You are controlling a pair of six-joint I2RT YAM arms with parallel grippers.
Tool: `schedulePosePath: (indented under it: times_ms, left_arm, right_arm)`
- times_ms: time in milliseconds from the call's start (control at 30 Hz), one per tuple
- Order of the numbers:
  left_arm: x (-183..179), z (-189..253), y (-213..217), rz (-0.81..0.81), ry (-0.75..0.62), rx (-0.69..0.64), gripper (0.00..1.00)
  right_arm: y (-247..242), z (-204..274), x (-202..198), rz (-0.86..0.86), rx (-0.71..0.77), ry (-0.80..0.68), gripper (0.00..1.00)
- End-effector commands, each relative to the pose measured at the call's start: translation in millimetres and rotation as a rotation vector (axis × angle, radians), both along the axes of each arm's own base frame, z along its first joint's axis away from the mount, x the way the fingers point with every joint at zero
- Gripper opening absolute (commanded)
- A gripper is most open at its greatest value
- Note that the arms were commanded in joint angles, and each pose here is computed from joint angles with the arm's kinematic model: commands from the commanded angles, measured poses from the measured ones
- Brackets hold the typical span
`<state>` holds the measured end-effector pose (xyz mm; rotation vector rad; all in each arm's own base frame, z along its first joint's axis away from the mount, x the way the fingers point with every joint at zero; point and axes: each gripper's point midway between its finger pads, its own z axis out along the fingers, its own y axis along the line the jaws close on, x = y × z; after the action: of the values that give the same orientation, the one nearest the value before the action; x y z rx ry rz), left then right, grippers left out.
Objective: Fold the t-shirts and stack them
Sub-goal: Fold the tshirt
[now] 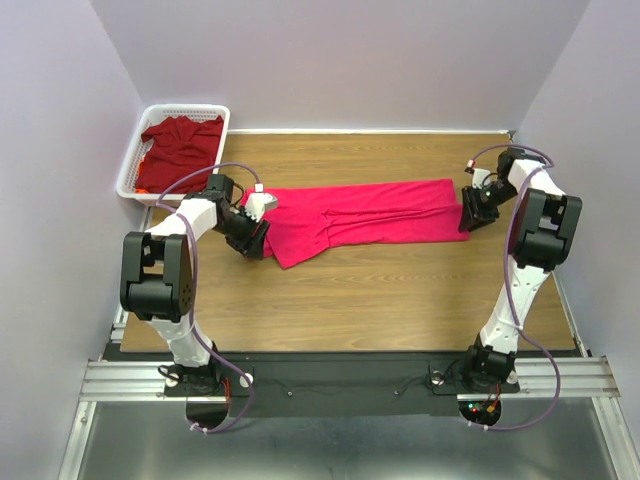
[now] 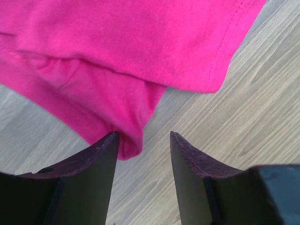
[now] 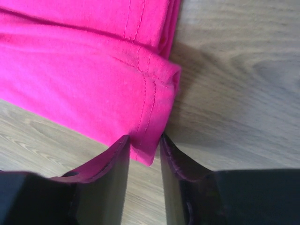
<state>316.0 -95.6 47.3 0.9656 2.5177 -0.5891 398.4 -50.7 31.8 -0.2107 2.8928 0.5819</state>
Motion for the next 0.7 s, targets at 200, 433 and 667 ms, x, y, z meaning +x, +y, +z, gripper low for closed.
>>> schedulePosePath:
  times_ms: [200,433,667]
  left_arm:
    - [11,13,-9,0.006,-0.025,-0.031,0.29]
    - [4,25,-3,0.012,-0.050,-0.009,0.00]
    - [-3,38,17,0.034,-0.070,0.024,0.00]
  right_arm:
    - [-2,10,9,0.004,-0.010,-0.047,0.10]
    - [-6,22,10,0.017,-0.038,-0.075,0.01]
    - [-16,29,2,0.054,-0.095,-0.083,0.01]
